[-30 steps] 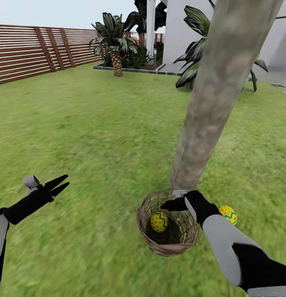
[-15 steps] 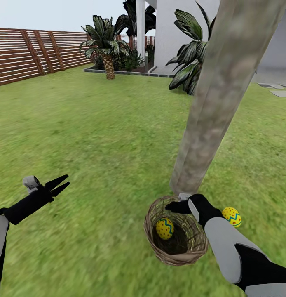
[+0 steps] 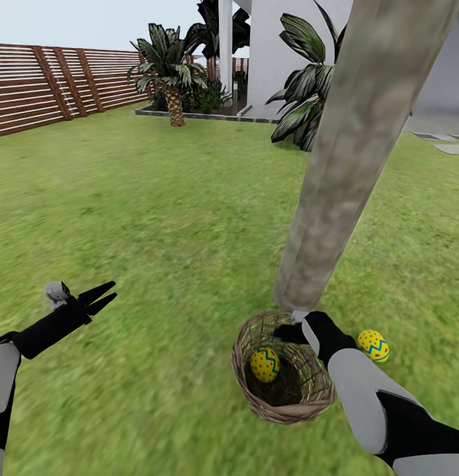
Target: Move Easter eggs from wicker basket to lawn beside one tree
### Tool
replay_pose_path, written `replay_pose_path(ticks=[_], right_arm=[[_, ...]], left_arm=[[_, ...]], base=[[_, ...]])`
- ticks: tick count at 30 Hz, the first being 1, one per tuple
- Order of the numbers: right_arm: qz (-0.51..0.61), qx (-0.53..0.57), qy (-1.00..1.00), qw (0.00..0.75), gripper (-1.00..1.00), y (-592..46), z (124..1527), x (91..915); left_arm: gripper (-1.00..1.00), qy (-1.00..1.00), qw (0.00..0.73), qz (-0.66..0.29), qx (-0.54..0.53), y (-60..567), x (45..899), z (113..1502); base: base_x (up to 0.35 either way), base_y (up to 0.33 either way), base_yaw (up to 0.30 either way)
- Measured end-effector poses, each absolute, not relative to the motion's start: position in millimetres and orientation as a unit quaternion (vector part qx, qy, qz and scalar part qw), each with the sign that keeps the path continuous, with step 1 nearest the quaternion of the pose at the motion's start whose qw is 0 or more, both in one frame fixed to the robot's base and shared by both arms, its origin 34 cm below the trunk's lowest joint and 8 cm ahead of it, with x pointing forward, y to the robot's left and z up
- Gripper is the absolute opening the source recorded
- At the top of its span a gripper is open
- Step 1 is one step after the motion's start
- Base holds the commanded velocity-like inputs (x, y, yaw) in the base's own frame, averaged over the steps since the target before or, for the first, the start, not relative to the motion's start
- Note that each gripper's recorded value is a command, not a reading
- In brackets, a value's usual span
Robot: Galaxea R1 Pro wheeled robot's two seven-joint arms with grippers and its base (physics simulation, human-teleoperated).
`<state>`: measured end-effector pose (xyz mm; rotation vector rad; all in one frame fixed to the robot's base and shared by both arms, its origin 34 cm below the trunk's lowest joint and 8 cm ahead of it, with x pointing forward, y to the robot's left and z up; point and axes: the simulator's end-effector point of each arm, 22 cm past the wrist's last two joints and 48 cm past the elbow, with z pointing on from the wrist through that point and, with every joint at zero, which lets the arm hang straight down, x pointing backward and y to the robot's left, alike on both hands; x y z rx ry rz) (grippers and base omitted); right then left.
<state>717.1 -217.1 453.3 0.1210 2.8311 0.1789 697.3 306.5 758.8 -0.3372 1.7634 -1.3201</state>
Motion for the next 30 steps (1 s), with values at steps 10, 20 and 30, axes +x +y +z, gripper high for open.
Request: replay_pose_path(ticks=[10,20,30], right_arm=[[0.063,0.04,0.99,0.118,1.0,-210,416,691],[0.076,0.087,0.986,0.118,1.0,-208,398,691],[0.071,0.099,0.984,0.127,1.0,-214,379,692]], left_arm=[[1.0,0.71,0.439,-0.534,-0.132,303,693,739],[1.0,0.708,0.441,-0.537,-0.127,301,689,722],[1.0,0.707,0.443,-0.536,-0.126,301,685,703]], base=[[0.0,0.0,0.0],[0.0,0.0,0.0],[0.0,0.0,0.0]])
